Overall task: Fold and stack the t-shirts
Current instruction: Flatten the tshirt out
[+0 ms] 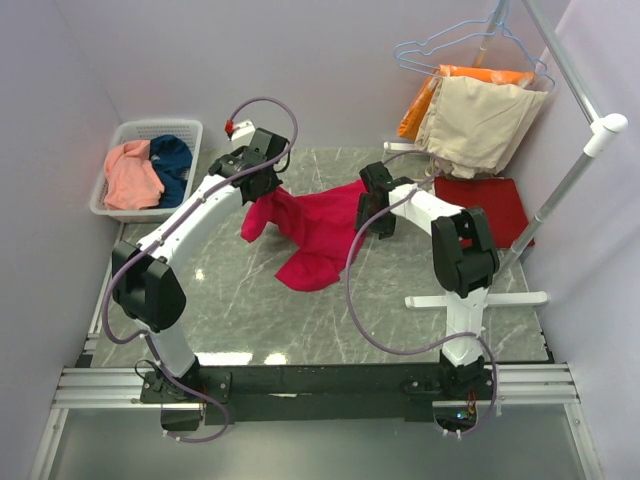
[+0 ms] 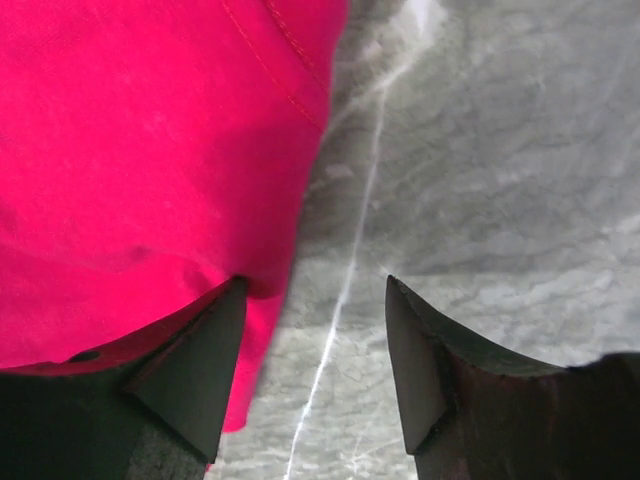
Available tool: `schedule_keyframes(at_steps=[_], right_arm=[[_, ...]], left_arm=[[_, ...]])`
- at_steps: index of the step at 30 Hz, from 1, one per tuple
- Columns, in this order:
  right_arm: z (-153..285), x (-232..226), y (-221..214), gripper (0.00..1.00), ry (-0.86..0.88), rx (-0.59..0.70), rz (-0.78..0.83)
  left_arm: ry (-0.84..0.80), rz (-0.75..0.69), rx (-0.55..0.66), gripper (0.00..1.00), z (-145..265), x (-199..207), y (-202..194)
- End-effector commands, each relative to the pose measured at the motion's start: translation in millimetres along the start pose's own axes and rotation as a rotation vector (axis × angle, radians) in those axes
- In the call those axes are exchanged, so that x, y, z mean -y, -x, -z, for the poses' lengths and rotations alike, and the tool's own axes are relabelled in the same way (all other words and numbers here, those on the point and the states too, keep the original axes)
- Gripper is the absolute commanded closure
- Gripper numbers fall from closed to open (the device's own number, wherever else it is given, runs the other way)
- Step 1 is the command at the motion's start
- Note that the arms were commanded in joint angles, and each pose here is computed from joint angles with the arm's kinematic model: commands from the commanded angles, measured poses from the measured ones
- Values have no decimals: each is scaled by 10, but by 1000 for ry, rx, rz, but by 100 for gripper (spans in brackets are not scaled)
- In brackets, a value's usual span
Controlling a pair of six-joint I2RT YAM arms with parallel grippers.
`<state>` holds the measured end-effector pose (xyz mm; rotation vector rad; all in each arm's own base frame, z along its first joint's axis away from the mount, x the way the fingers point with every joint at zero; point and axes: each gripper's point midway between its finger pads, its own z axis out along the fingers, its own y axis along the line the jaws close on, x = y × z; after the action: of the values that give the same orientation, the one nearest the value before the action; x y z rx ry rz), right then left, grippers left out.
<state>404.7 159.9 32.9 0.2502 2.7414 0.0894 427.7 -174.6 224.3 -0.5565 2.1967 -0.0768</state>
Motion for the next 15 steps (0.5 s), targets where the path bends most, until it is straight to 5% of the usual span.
schedule_keyframes(at_steps=[1,15], right_arm=[[93,-210,235,37,62,65,10],[-116,-550,174,55,164,-9,36]], left_arm=[[-12,24,42,99,52,11,184],[-18,45,32,99,85,-152,288]])
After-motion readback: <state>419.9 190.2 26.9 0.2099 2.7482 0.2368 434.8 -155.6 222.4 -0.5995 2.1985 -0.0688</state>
